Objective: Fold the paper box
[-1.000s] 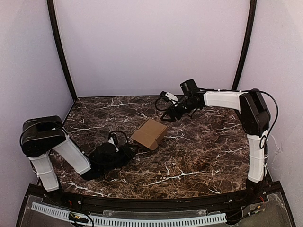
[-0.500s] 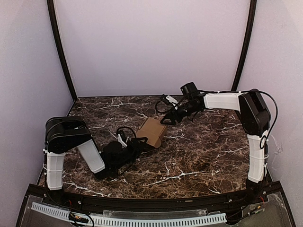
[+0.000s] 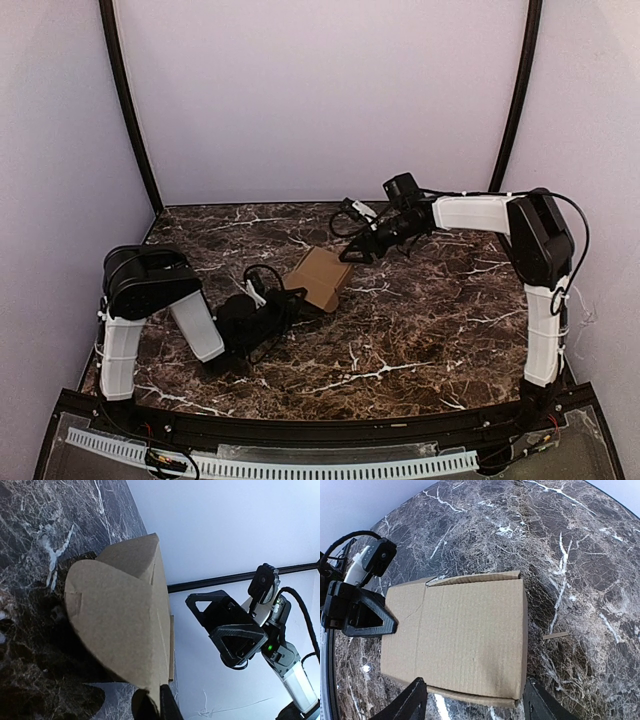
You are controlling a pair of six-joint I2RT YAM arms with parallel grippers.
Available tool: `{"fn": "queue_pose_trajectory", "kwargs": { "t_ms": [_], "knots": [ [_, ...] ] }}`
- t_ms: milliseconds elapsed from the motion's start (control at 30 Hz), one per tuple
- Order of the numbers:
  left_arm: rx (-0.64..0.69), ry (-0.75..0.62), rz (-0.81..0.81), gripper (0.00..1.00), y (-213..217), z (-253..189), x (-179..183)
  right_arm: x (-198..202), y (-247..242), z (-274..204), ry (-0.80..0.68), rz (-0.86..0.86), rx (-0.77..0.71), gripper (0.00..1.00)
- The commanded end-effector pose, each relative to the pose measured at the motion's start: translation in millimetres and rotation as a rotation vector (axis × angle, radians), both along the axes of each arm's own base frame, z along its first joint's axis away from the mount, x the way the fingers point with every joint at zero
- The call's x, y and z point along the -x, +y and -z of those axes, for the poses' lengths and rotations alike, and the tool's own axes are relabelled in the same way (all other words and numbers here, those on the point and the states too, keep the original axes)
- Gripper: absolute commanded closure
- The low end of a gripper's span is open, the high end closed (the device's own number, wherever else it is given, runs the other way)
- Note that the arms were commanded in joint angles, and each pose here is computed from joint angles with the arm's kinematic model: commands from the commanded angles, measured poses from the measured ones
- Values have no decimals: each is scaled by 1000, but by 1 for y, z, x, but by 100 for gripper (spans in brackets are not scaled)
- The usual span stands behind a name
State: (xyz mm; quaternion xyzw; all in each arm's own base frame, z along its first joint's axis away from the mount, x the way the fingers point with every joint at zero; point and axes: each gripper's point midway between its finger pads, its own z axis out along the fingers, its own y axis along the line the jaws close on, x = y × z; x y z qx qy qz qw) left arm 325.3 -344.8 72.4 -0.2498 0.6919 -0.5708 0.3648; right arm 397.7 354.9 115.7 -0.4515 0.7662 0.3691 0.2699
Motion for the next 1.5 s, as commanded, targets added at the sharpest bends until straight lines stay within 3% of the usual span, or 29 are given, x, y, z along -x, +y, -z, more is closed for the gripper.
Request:
{"fn": "queue_pose_trajectory", "kwargs": {
  "t_ms": [0,233,267,300,333,367,400,433,467,500,600,1000,1167,1300,1467],
  "knots": [
    [15,15,27,99,12,-11,3,10,-12,-49,-47,-5,-52,35],
    [-131,190,221,99,28,-3,33,33,-29,-87,-100,-13,-76,34],
    [-148,152,243,99,27,-22,32,37,-30,-90,-100,-15,-78,34],
    [-232,235,288,99,30,-4,43,40,-31,-91,-96,-19,-81,34],
    [-254,184,314,99,25,-28,41,43,-32,-92,-91,-24,-84,34],
    [-356,304,353,99,33,-5,55,46,-33,-92,-84,-26,-86,34],
    [-384,250,380,99,27,-32,49,48,-33,-93,-82,-30,-88,34],
    [-486,360,403,99,40,-12,63,50,-34,-93,-79,-31,-89,34],
    [-514,326,429,99,36,-32,59,52,-34,-93,-77,-32,-90,34],
    [-587,415,450,99,49,-19,72,54,-35,-93,-78,-34,-90,34],
    [-675,478,518,99,57,-27,83,56,-36,-93,-75,-34,-91,34],
    [-853,525,646,99,66,-23,87,65,-37,-71,-1,2,-76,34],
    [-933,476,697,99,60,-49,72,106,-14,-57,16,-116,-82,36],
    [-974,494,748,99,58,-53,70,134,7,-53,48,-206,-104,42],
    [-987,528,801,99,53,-41,70,139,19,-31,131,-227,-97,50]
  ]
}}
